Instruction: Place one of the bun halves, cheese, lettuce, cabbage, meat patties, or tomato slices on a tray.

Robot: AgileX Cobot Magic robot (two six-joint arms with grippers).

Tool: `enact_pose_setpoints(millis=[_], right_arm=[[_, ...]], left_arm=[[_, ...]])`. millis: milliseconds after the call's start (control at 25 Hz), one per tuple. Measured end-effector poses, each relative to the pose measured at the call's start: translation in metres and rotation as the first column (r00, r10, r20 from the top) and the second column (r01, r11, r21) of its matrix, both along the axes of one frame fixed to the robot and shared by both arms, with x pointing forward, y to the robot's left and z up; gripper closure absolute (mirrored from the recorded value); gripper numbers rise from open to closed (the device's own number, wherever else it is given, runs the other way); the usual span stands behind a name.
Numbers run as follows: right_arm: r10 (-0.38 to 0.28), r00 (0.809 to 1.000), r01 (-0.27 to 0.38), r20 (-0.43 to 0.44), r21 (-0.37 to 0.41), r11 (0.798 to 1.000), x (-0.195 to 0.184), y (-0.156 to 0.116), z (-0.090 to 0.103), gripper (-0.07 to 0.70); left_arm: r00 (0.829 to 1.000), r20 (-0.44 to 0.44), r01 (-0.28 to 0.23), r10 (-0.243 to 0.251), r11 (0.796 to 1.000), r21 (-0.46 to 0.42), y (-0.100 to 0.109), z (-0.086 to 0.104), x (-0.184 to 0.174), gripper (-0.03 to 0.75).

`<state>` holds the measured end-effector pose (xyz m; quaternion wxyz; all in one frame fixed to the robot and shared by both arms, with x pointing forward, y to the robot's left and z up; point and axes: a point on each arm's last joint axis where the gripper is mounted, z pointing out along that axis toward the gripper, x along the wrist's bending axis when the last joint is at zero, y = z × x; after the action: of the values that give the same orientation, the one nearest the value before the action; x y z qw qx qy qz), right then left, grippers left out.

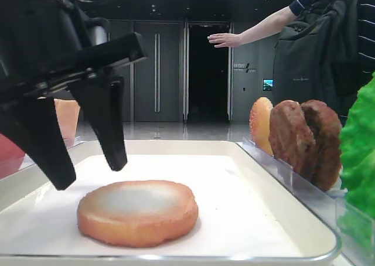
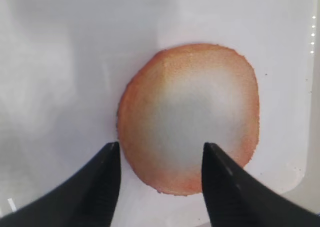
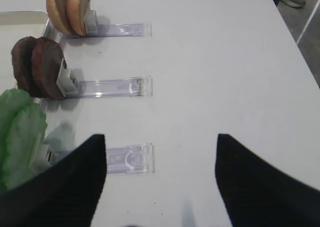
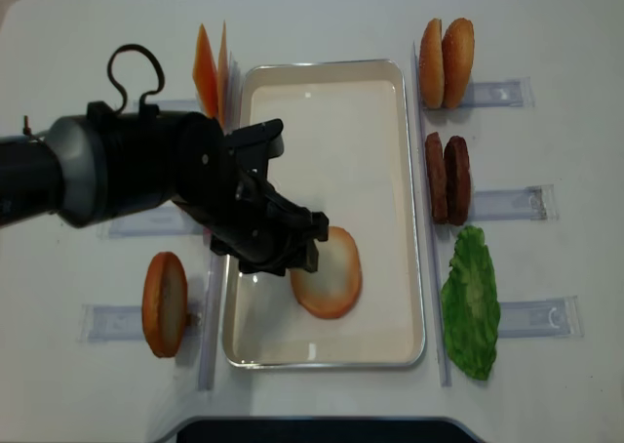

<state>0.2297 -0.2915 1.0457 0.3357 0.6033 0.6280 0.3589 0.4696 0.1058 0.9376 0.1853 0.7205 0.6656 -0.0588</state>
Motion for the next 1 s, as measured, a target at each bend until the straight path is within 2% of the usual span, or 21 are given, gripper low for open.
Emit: enact_pose_setpoints(millis=[240, 560, 800, 1000], right_arm=[[0.0, 1.0, 0.0, 0.0, 0.0, 1.0, 0.0, 0.0, 0.0, 0.157], [0.0, 1.0, 0.0, 0.0, 0.0, 1.0, 0.0, 0.0, 0.0, 0.157], [0.0, 1.0, 0.0, 0.0, 0.0, 1.0, 0.0, 0.0, 0.0, 0.157], [0.0, 1.0, 0.0, 0.0, 0.0, 1.0, 0.0, 0.0, 0.0, 0.157]], left_arm=[[0.999, 0.012, 0.041, -0.041, 0.999, 0.028, -0.003, 0.01, 0.006, 0.313], [0.992, 0.074, 0.092, -0.098, 0.992, 0.085, -0.008, 0.043, 0.022, 0.313], [0.99, 0.108, 0.073, -0.088, 0.989, 0.128, 0.011, 0.07, 0.03, 0.313], [0.989, 0.137, 0.033, -0.059, 0.983, 0.183, 0.038, 0.088, 0.033, 0.314]])
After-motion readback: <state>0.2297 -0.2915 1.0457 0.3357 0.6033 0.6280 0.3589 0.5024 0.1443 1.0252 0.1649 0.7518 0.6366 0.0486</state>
